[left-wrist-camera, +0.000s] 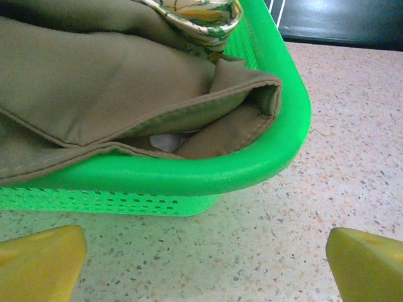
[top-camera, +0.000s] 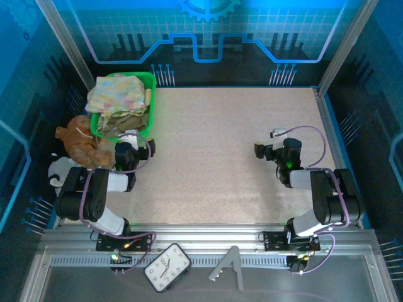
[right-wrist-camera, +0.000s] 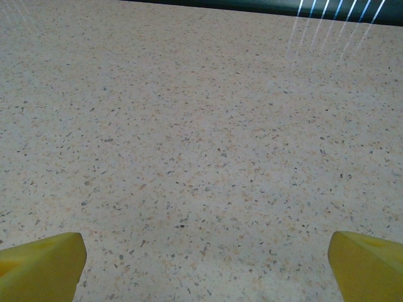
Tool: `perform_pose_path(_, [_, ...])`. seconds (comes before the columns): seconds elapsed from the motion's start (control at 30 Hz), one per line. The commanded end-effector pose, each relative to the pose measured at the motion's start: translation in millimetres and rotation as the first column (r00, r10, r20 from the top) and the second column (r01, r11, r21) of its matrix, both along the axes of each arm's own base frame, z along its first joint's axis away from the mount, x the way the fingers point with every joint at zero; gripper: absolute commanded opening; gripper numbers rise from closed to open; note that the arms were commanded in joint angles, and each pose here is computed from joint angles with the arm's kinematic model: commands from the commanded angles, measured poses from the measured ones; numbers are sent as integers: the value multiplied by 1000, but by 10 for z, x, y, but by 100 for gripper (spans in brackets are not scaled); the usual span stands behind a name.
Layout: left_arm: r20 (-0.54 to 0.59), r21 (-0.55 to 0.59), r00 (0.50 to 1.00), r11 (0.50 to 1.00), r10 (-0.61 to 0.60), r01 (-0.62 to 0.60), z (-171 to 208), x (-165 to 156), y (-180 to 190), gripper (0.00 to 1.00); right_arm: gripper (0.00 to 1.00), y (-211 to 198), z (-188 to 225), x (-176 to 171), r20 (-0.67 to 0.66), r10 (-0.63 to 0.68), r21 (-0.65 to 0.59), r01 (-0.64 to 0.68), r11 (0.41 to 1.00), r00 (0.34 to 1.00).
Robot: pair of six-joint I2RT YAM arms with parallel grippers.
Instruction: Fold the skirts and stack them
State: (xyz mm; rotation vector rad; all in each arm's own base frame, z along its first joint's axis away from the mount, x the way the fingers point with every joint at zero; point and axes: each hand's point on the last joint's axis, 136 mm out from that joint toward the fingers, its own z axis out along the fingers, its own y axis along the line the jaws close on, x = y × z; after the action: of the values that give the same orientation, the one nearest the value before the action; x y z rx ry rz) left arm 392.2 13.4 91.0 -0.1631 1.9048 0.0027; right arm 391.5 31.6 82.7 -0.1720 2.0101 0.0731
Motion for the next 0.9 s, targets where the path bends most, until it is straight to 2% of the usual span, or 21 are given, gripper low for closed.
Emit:
perform_pose_path(0.0, [69,0,997,1000,25,-25,134,-51,25,99,100,5,121,58,42,5,3,-5,1000,999])
perform_pose_path(0.17, [138,-3,989,998,60,-60,350,-233,86,99,100,-104,231,29,60,-67,2,67,998,996])
perform_pose_path(0.37, [66,-8,995,997,73,-73,403,-342,101,99,100,-114,441,-18,66,-70,-2,71,998,995])
perform_pose_path(0.43, [82,-25,993,996,85,-83,511,-401,110,99,100,-155,586,-40,78,-97,5,97,995,992])
perform_pose_path(0.53, [75,-103,978,977,196,-188,715,-546,249,99,100,-184,894,-90,102,-134,54,129,990,986])
perform_pose_path(0.63, [25,-226,943,920,333,-319,1046,-715,398,99,100,-235,1180,-172,24,-210,145,204,968,977])
perform_pose_path(0.8, [-103,-249,912,878,397,-410,1612,-793,469,99,100,-308,1463,-289,-136,-329,288,355,889,935])
perform_pose_path(0.87, [-164,-248,911,878,379,-410,1726,-709,444,99,100,-235,1554,-321,-179,-302,340,347,874,936])
